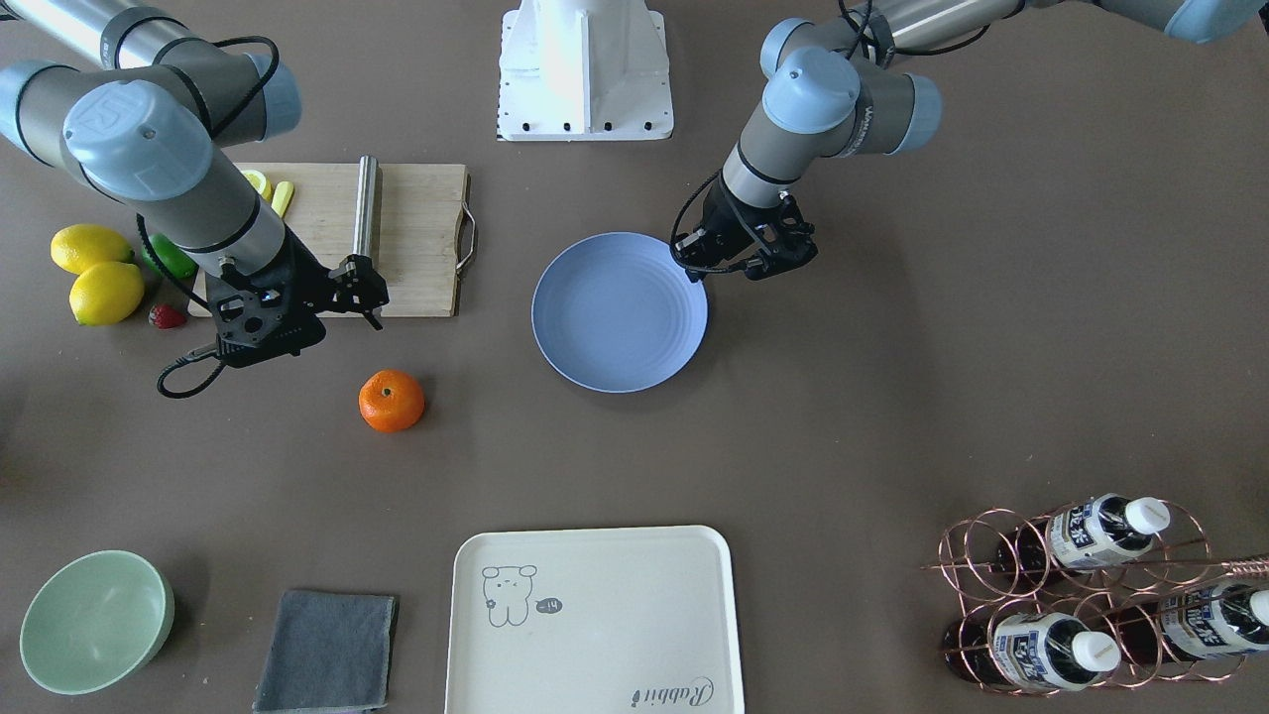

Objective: Pick orange to plate
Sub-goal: 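Set the plate down with left gripper while right lowers over orange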

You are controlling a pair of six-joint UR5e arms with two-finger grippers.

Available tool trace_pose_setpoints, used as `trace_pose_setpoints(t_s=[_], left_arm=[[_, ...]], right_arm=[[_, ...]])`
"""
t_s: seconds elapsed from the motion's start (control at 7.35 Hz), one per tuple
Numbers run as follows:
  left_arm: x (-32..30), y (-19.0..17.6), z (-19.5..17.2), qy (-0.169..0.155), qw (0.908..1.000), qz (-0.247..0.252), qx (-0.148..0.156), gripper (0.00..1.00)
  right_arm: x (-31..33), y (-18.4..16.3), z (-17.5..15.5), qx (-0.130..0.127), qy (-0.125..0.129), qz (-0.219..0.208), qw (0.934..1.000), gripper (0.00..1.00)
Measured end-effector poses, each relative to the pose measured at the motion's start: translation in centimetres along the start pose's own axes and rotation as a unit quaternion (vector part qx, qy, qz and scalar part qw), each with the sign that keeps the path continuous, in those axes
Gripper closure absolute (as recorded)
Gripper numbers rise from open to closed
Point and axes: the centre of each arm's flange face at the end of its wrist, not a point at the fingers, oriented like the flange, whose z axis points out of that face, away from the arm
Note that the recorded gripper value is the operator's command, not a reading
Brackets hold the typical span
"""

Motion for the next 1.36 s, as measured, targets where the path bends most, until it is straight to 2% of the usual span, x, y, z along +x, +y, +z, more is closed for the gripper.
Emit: trace_pose_setpoints(t_s=[0.41, 0.68, 0.82, 0.95, 1.09, 1.22, 1.36], left_arm=[[0.5, 1.1, 0.1, 0.003, 1.0, 0.005, -0.006, 1.0], [0.6, 1.6, 0.2, 0.004, 0.9999, 0.007, -0.01, 1.0], [0.6, 1.8, 0.2, 0.005, 0.9999, 0.008, -0.011, 0.93], [0.6, 1.8, 0.2, 0.005, 0.9999, 0.009, -0.011, 0.4], [0.6, 1.9, 0.2, 0.005, 0.9999, 0.009, -0.011, 0.27], [0.6, 1.9, 0.2, 0.005, 0.9999, 0.009, -0.011, 0.24], [0.6, 1.9, 0.2, 0.005, 0.9999, 0.01, -0.012, 0.24]], right_arm=[[-0.9, -2.0, 3.6, 0.005, 0.024, -0.002, 0.9997, 0.0], [-0.7, -3.2, 5.6, 0.009, 0.025, -0.004, 0.9996, 0.0], [-0.8, -3.5, 6.0, 0.009, 0.025, -0.004, 0.9996, 0.0], [-1.0, -3.6, 6.2, 0.009, 0.025, -0.005, 0.9996, 0.03], [-1.2, -3.5, 6.6, 0.008, 0.026, -0.007, 0.9996, 0.13], [-1.4, -3.3, 6.8, 0.008, 0.028, -0.008, 0.9995, 0.45], [-1.5, -3.2, 6.9, 0.009, 0.029, -0.009, 0.9995, 0.97]])
